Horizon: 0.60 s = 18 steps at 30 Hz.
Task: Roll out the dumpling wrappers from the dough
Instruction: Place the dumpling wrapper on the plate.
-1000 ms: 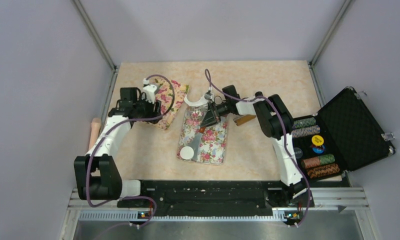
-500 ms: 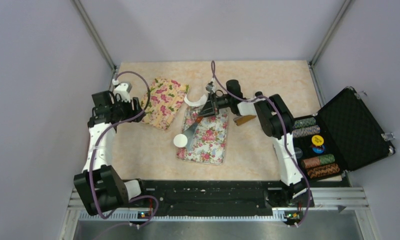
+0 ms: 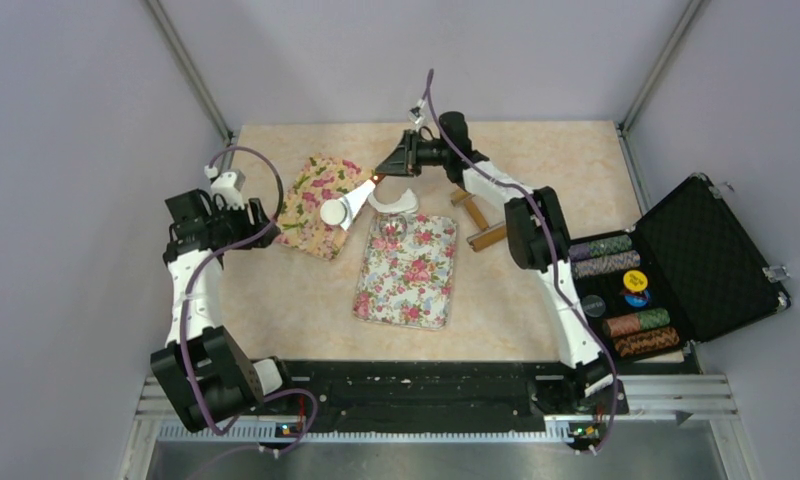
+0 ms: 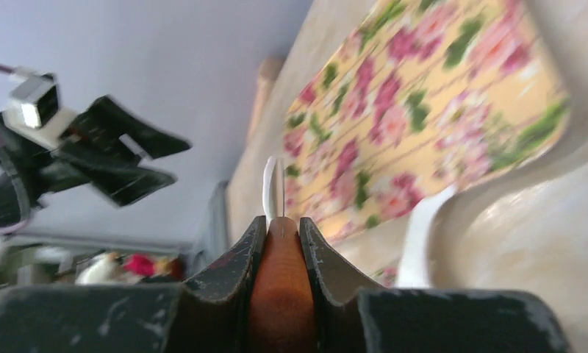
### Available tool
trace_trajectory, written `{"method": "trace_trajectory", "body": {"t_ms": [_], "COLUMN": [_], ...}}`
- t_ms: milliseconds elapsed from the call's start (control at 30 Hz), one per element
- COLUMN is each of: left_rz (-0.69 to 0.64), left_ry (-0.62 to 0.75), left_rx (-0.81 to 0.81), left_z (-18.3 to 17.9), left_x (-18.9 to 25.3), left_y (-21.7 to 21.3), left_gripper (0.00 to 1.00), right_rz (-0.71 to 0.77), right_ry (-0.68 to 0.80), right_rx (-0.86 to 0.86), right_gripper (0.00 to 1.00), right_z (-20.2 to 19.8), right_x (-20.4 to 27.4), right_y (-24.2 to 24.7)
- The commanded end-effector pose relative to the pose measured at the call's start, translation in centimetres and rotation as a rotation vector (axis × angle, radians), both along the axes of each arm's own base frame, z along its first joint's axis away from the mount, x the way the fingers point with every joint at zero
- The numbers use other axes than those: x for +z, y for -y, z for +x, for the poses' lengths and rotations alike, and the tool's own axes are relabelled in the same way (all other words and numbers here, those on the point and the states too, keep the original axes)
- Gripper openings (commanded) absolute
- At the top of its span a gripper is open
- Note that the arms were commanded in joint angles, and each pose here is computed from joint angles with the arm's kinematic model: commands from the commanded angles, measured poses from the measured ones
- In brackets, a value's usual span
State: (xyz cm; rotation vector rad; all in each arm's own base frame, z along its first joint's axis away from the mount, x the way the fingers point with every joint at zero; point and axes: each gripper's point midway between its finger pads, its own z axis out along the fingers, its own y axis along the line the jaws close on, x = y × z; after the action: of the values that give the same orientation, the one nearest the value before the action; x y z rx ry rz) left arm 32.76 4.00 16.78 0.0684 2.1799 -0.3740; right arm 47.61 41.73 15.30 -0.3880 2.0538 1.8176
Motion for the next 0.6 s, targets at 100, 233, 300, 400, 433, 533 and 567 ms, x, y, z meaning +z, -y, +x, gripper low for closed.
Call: {"method": "trace_trajectory", "body": {"t_ms": [100,233,300,400,433,533,567], "left_rz": [-0.006,-0.002,-0.002,-0.007,-0.009,-0.009,-0.009], "left_ry": [0.037,0.035,0.040,0.034,0.035,0.035,0.037], "left_rx": [-0.010,0.002,-0.001,-0.003,-0.005,-0.008,-0.009], "left_z": [0.0,-0.2,-0.2,-0.1,-0.1,-0.1,-0.2], "left_x": [0.6,0.4,0.4,0.2,0.2,0.2,0.3], "left_y": [-0.2,-0.5,-0.6,-0.5,-0.5,-0.5,-0.4], "left_gripper": [0.63,0.63,0.63,0.63,0.63,0.63,0.63], "right_rz": [-0.347,-0.369,-0.358,-0.345,-0.333,-0.319,-0.326], "right_ry": [0.372,0.463,0.515,0.615,0.636,0.661,0.666], "right_rx": [-0.123,-0.102,-0.087,-0.052,-0.033,-0.013,-0.016], "right_gripper": [0.00,0.00,0.00,0.00,0.00,0.00,0.00], "right_z": [2.9,2.7,2.2,0.8,0.1,-1.5,-1.7], "right_x": [-3.0,-1.9,-0.2,2.7,3.6,5.9,6.3], "right_y": [-3.3,-4.2,-4.7,-5.6,-5.9,-6.4,-6.3]}}
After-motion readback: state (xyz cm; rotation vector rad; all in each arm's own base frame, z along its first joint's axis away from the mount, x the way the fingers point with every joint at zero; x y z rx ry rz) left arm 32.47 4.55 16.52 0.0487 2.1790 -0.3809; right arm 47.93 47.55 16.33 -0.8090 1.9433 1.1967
